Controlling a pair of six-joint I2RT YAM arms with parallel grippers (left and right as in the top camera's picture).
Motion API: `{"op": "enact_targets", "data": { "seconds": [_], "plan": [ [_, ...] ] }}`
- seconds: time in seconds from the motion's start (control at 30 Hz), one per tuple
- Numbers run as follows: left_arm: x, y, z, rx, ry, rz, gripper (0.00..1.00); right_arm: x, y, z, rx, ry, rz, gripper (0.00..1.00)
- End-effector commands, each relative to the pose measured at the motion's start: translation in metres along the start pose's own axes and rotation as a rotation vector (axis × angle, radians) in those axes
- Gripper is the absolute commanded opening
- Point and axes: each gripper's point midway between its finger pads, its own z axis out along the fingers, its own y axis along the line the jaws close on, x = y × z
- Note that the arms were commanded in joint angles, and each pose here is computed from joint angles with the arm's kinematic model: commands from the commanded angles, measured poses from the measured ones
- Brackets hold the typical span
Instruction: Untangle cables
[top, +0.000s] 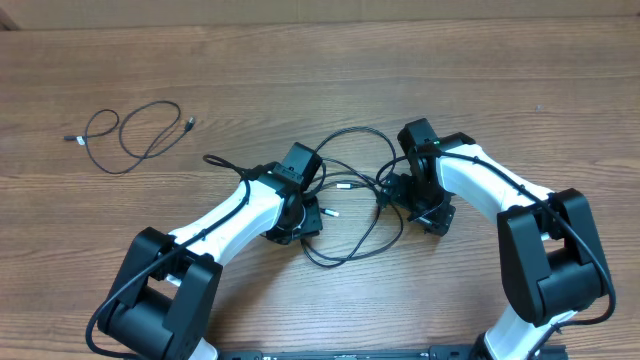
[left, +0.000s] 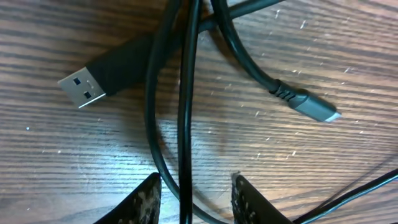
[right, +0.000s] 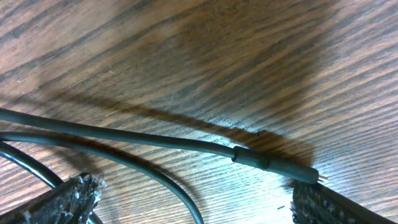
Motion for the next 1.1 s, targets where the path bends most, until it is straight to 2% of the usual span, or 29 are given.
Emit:
{"op": "enact_targets", "data": {
  "seconds": [0.0,0.1,0.2,0.43,0.7,0.73,0.77,0.8,0.9,0.93,1.07],
  "plan": [
    [0.006,0.002,0.009,-0.004,0.029,-0.014,0.37,-0.004,-0.008,0.008,0.038,-0.015,-0.003,1.0],
    [0.009,0.002,0.017,-0.002,0.063,-0.02,0.38,-0.004,-0.008,0.008,0.038,-0.015,-0.003,1.0],
    [0.011,0.004,0.024,0.006,0.095,-0.033,0.34,-0.004,-0.008,0.008,0.038,-0.015,-0.003,1.0],
    [0.01,0.004,0.023,0.02,0.104,-0.047,0.41,-0.004,-0.008,0.008,0.038,-0.015,-0.003,1.0],
    [0.011,0.003,0.023,0.026,0.109,-0.047,0.36,-0.004,-0.008,0.008,0.038,-0.015,-0.003,1.0],
    [0.011,0.003,0.023,0.026,0.109,-0.047,0.42,-0.004,-0.008,0.008,0.038,-0.015,-0.003,1.0],
    [0.011,0.003,0.023,0.025,0.11,-0.048,0.71,-0.004,-0.008,0.008,0.038,-0.015,-0.003,1.0],
    [0.011,0.004,0.023,0.024,0.111,-0.05,0.91,-0.004,-0.008,0.008,0.038,-0.015,-0.003,1.0],
    [0.011,0.004,0.023,0.022,0.111,-0.058,0.9,-0.004,-0.008,0.008,0.038,-0.015,-0.003,1.0],
    [0.011,0.004,0.023,0.022,0.111,-0.058,1.0,-0.004,-0.008,0.008,0.038,-0.015,-0.003,1.0],
    [0.011,0.004,0.023,0.022,0.111,-0.057,1.0,-0.004,-0.008,0.008,0.038,-0.015,-0.003,1.0]
  ]
}}
